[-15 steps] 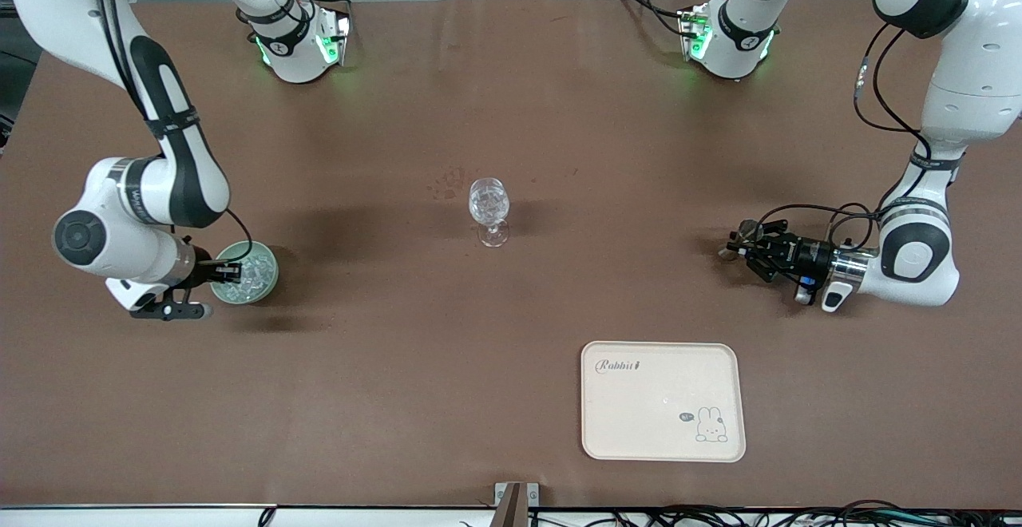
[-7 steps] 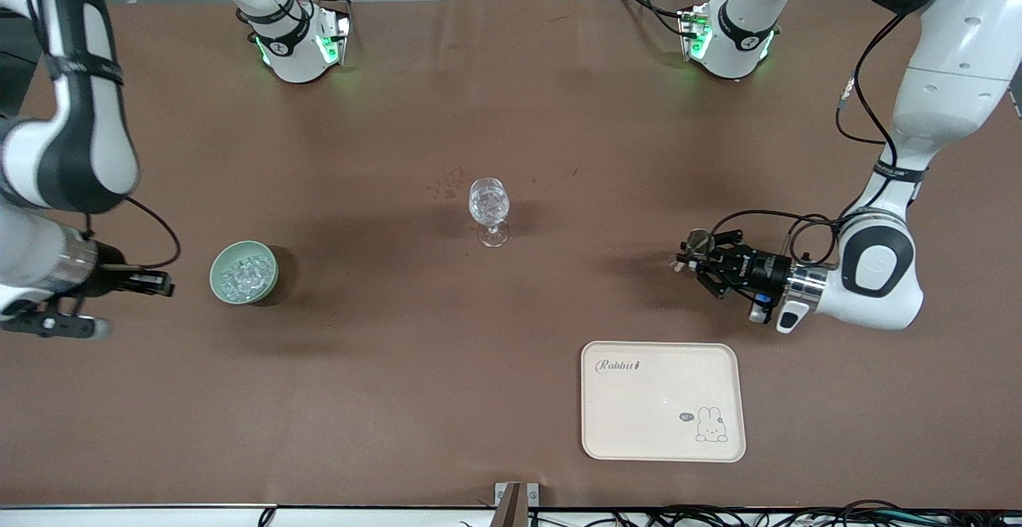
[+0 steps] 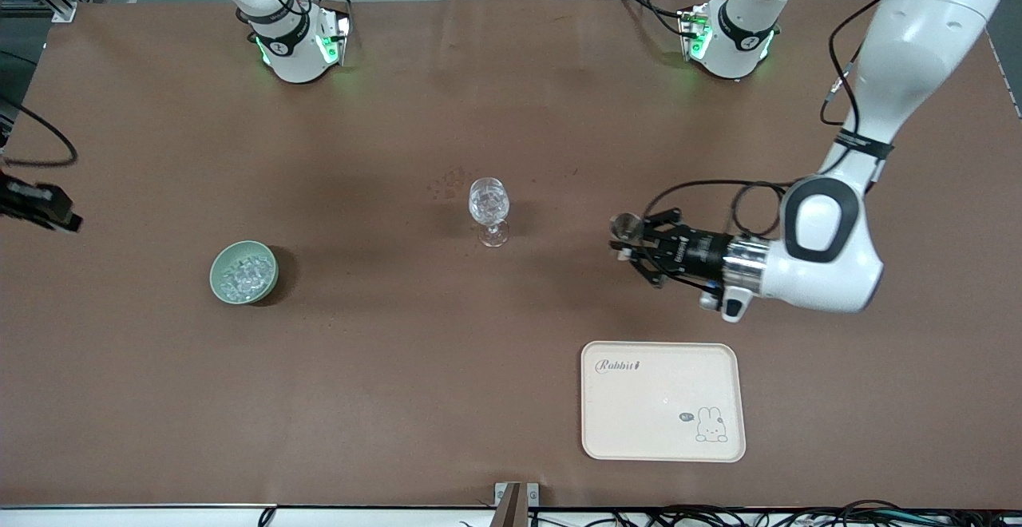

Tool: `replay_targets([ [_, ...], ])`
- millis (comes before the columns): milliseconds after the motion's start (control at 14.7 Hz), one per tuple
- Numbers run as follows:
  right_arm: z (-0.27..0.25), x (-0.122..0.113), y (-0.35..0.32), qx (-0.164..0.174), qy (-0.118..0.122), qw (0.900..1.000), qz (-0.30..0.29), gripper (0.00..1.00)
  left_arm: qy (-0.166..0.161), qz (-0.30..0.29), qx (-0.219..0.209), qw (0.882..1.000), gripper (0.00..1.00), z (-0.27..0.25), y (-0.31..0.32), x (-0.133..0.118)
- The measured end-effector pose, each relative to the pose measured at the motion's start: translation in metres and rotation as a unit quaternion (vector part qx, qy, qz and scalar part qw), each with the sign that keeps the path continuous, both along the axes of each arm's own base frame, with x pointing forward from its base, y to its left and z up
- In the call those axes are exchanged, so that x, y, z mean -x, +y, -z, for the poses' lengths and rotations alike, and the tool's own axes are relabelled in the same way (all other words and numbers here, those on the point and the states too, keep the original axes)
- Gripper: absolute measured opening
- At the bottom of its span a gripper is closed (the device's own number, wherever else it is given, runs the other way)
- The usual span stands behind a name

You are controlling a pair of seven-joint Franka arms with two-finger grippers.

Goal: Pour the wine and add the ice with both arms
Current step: 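Tilt the metal jigger over the wine glass with the left gripper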

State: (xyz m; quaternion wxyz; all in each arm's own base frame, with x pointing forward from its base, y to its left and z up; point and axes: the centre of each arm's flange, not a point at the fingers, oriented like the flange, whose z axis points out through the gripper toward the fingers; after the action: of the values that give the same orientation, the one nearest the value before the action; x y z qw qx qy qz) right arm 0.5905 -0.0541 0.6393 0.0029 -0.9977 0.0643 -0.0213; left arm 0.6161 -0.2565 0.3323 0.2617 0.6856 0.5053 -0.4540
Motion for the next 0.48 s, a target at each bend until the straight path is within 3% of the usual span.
replay_targets([
  [136, -0.018, 0.016, -0.005, -0.001, -0.001, 1.000, 0.004, 0.28, 0.012, -0.008, -0.032, 0.999, 0.21, -0.022, -0.056, 0.020],
  [477, -0.015, 0.022, -0.004, -0.003, 0.009, 1.000, 0.004, 0.28, 0.017, -0.014, -0.093, 0.995, 0.21, -0.061, -0.136, 0.066],
])
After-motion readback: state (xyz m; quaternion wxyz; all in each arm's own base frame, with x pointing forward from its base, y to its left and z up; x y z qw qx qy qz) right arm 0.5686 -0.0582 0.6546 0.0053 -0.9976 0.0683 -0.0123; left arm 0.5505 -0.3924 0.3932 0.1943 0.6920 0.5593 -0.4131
